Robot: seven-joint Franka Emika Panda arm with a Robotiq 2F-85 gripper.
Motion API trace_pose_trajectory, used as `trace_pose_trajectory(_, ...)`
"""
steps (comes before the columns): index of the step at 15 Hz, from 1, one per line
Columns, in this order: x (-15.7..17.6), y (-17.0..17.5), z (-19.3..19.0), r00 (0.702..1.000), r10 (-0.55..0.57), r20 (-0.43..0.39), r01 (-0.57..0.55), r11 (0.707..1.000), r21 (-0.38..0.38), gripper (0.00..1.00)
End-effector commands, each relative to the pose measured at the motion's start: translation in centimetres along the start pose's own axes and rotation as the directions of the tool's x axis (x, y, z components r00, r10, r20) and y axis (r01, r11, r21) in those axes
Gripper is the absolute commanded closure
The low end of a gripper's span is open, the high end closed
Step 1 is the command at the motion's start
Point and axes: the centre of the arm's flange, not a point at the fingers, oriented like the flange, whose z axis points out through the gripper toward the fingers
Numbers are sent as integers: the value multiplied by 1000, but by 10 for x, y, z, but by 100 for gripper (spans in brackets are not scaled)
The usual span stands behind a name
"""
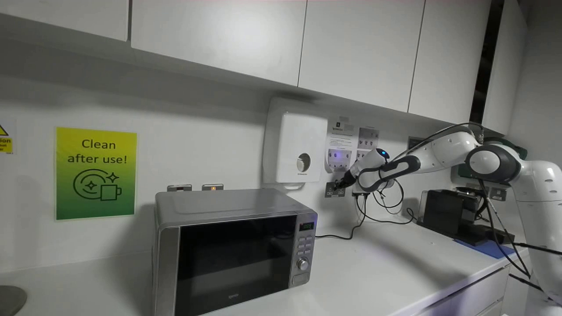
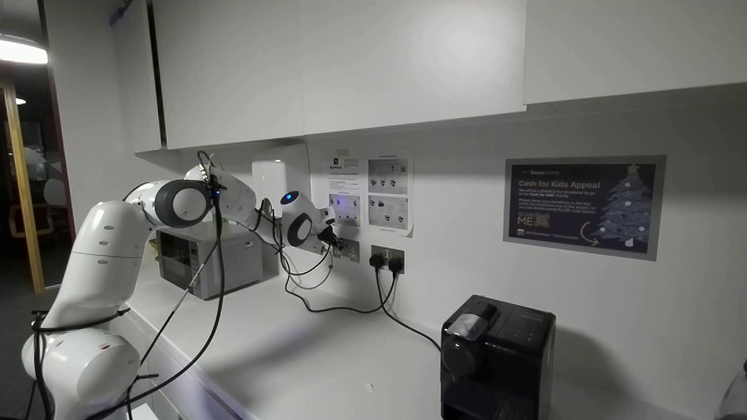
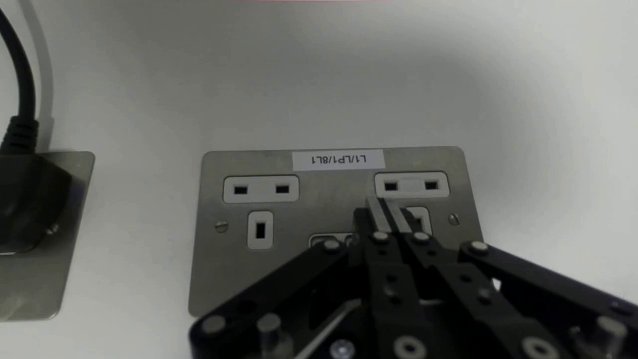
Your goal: Press the switches on the bottom left socket.
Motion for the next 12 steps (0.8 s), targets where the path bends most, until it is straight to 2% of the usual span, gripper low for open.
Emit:
trace_pose_trajectory(1,16,-3,-1,999,18,-41,-19,1000,-14,100)
trace_pose_trajectory(12,27,-5,5,997,61,-47,-62,998,-13,100)
